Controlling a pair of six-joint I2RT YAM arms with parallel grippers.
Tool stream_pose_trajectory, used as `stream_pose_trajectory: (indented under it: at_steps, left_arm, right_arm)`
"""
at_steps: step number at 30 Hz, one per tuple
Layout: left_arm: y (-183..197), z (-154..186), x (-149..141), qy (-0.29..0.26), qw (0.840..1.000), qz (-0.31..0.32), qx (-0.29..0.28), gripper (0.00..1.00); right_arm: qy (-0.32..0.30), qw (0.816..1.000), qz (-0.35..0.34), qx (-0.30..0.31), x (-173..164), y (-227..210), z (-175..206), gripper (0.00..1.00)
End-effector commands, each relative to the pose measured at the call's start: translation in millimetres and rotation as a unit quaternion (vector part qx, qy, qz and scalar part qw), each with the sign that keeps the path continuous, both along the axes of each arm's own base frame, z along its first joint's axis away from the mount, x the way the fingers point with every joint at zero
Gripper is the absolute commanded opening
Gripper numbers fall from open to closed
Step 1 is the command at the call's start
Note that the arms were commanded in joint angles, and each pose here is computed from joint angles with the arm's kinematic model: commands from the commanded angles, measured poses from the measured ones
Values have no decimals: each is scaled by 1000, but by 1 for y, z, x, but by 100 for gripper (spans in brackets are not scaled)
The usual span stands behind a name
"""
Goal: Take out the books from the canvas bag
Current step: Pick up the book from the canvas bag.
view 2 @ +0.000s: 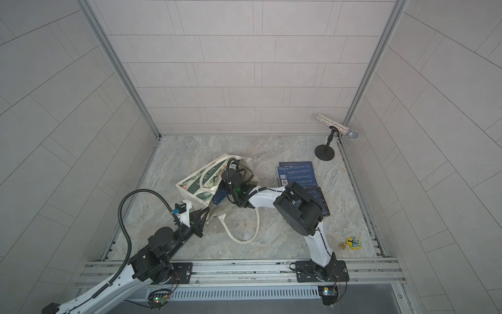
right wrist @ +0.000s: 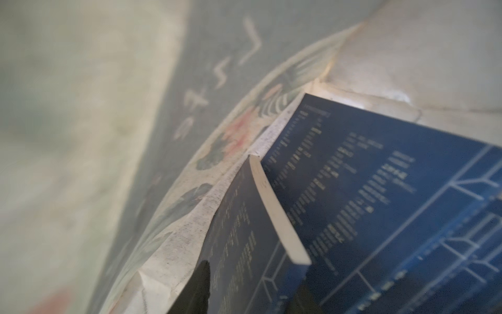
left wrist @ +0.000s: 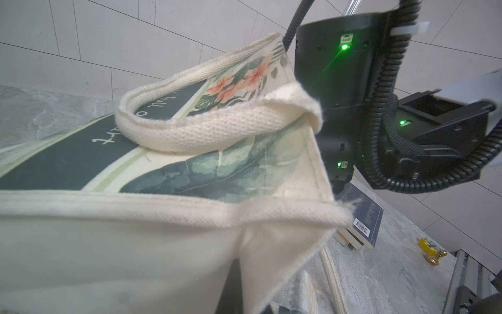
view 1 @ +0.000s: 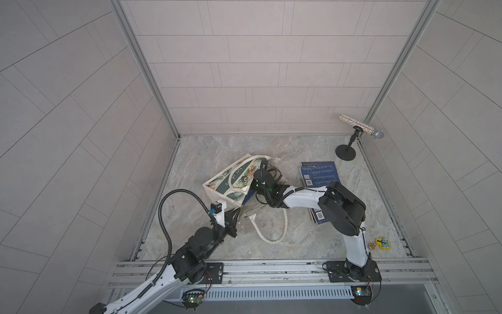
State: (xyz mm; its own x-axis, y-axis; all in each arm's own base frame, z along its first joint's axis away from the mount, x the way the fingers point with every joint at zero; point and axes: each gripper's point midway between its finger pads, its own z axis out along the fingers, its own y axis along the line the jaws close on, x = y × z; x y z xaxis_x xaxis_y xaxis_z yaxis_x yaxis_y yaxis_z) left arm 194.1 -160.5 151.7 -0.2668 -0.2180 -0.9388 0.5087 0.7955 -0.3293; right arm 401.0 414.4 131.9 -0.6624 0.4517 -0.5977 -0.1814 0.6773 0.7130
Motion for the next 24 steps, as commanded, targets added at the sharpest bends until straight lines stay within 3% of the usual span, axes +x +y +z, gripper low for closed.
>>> stream_pose_trajectory:
  at_steps: [1,8,11,24]
  left_arm:
    - [-12,19,-8,-31,998,-41,-28,0]
    - [-12,19,-8,-31,998,-41,-29,0]
    - [-9,18,-7,-30,999,-33,-27,0]
    - [41,4,15,2,992,124,-20,0]
  right_arm:
    - [-32,999,6,3,6,5,12,35]
    - [-28,999,-16,6,15,-5,1,15]
    - [-45,998,-33,-4,13,-19,7,0]
    - [-116,988,-90,-55,-26,-103,48,0]
